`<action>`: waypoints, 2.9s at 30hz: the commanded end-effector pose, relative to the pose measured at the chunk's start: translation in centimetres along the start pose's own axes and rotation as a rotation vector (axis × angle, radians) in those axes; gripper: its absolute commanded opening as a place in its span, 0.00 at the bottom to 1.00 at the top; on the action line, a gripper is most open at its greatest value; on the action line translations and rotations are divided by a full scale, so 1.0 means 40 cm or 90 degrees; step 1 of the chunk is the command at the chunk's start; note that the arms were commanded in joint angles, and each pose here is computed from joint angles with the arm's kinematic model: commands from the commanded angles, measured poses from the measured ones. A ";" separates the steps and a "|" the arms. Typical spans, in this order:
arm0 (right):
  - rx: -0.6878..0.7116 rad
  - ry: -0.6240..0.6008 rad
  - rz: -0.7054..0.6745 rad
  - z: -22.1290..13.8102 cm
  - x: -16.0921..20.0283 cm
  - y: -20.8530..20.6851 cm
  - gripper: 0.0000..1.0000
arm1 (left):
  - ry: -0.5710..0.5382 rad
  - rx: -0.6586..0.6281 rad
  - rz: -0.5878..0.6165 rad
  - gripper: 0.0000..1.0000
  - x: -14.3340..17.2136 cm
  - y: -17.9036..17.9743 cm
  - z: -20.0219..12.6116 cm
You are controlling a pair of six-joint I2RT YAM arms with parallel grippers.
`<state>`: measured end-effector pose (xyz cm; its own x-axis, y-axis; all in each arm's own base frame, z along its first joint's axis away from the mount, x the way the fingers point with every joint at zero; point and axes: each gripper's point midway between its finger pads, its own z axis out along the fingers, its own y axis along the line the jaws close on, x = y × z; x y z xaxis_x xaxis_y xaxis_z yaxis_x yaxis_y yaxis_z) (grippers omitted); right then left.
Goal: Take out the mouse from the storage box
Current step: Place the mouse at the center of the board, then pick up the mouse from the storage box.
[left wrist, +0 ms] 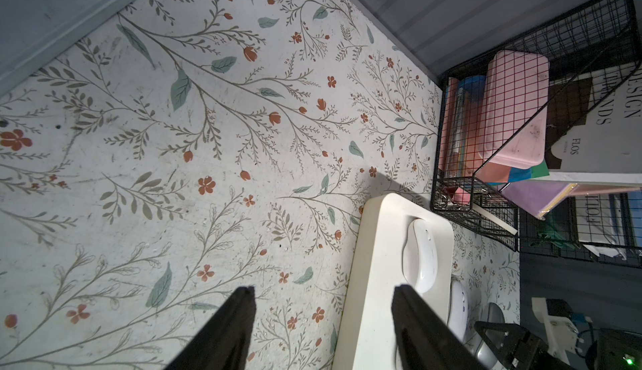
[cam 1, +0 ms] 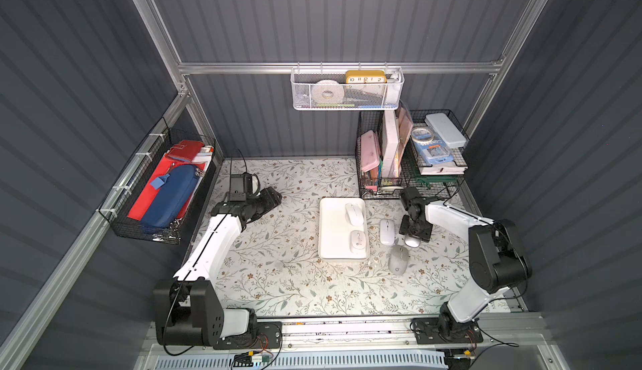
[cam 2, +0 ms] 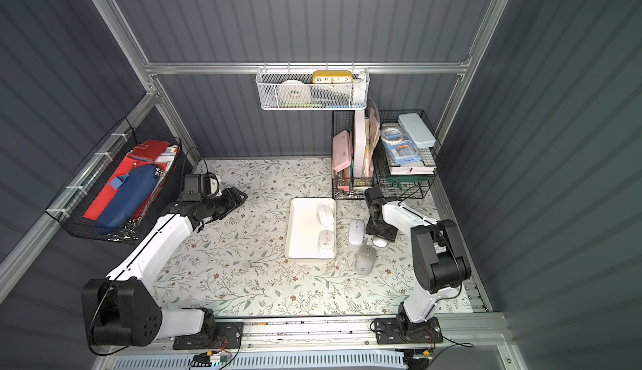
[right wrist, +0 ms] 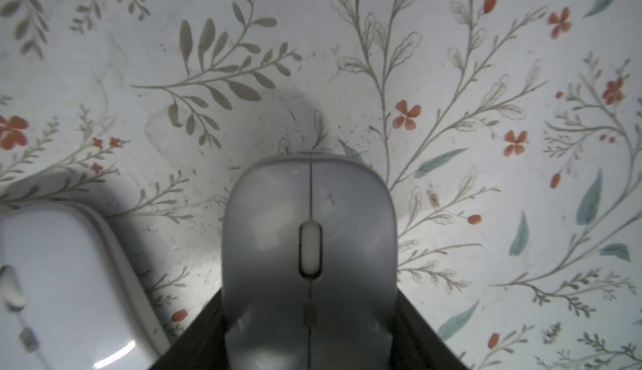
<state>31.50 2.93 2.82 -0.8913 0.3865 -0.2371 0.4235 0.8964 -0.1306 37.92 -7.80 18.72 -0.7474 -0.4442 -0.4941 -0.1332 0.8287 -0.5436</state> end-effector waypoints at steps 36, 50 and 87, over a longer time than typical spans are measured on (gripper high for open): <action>-0.289 -0.145 -0.300 -0.257 -0.031 0.516 0.73 | 0.017 0.010 0.002 0.76 0.019 0.000 0.017; -0.190 -0.183 -0.392 -0.143 -0.086 0.637 0.75 | 0.012 -0.009 0.012 0.77 0.012 0.008 0.006; -0.169 -0.066 -0.417 -0.092 0.096 0.674 0.78 | 0.008 -0.008 0.024 0.77 0.017 0.007 -0.007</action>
<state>39.52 29.81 3.24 -0.9057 -0.2705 -0.3263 -0.2736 0.9611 -0.0372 37.90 -7.73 18.16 -0.7517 -0.4373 -0.4937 -0.1339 0.8342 -0.5350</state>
